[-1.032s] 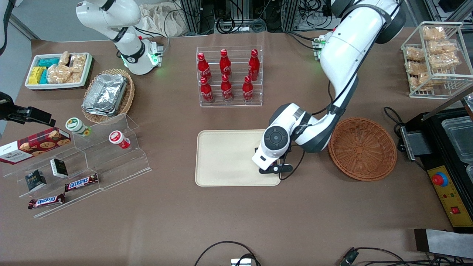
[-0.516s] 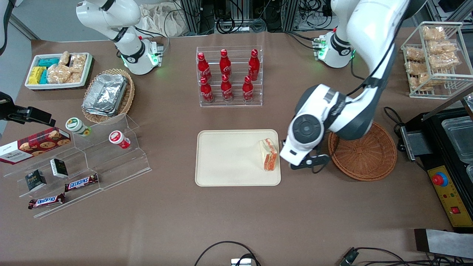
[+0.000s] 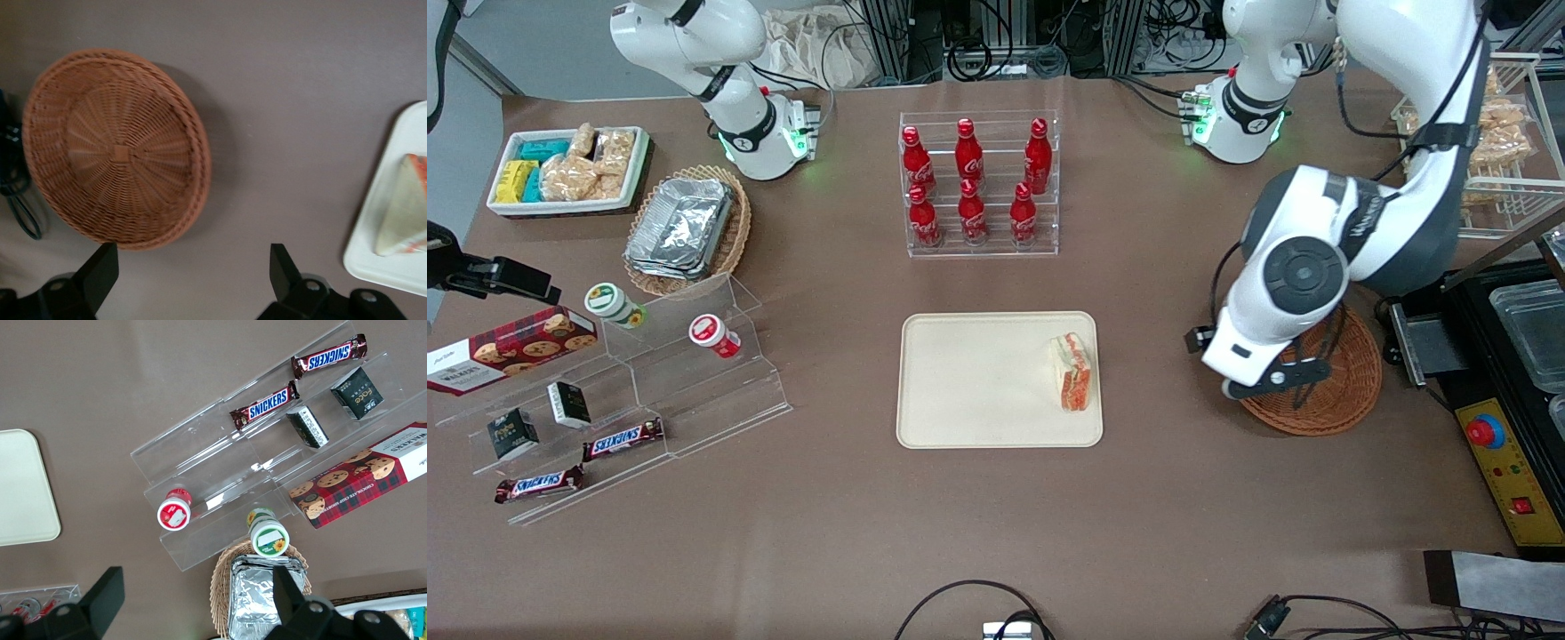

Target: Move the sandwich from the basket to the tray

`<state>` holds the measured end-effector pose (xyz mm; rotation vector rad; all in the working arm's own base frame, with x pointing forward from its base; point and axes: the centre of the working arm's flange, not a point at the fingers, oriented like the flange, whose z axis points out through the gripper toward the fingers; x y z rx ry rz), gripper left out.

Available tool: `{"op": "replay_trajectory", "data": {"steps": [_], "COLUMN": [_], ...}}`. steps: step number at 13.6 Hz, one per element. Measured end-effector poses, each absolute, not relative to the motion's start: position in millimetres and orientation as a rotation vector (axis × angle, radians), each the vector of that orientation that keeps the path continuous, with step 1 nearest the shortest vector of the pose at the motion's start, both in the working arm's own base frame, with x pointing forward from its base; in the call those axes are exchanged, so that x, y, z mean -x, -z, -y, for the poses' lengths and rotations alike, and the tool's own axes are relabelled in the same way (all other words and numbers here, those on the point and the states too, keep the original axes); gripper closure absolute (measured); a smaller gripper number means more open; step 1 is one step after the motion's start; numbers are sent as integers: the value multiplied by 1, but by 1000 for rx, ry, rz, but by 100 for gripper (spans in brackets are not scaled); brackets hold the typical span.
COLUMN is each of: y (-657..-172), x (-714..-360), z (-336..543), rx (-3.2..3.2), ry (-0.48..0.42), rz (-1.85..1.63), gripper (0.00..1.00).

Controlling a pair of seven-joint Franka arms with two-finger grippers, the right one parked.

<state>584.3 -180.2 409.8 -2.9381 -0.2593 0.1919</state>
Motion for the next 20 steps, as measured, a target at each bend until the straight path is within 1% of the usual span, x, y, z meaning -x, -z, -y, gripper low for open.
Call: {"op": "replay_trajectory", "data": {"steps": [3,5,8,14,17,20], "y": [-417,-426,-446,-486,-520,-545], "x": [-579,-577,-572,-556,-547,-540], "z": [130,112,114,118,103,74], "rx": [2963,2971,2978,3008,3058,3070], "ry": [-151,-136,-96,-59,-20,-33], "rz": [198,206,211,249,254,157], "gripper": [0,0,0,0,0,0]}}
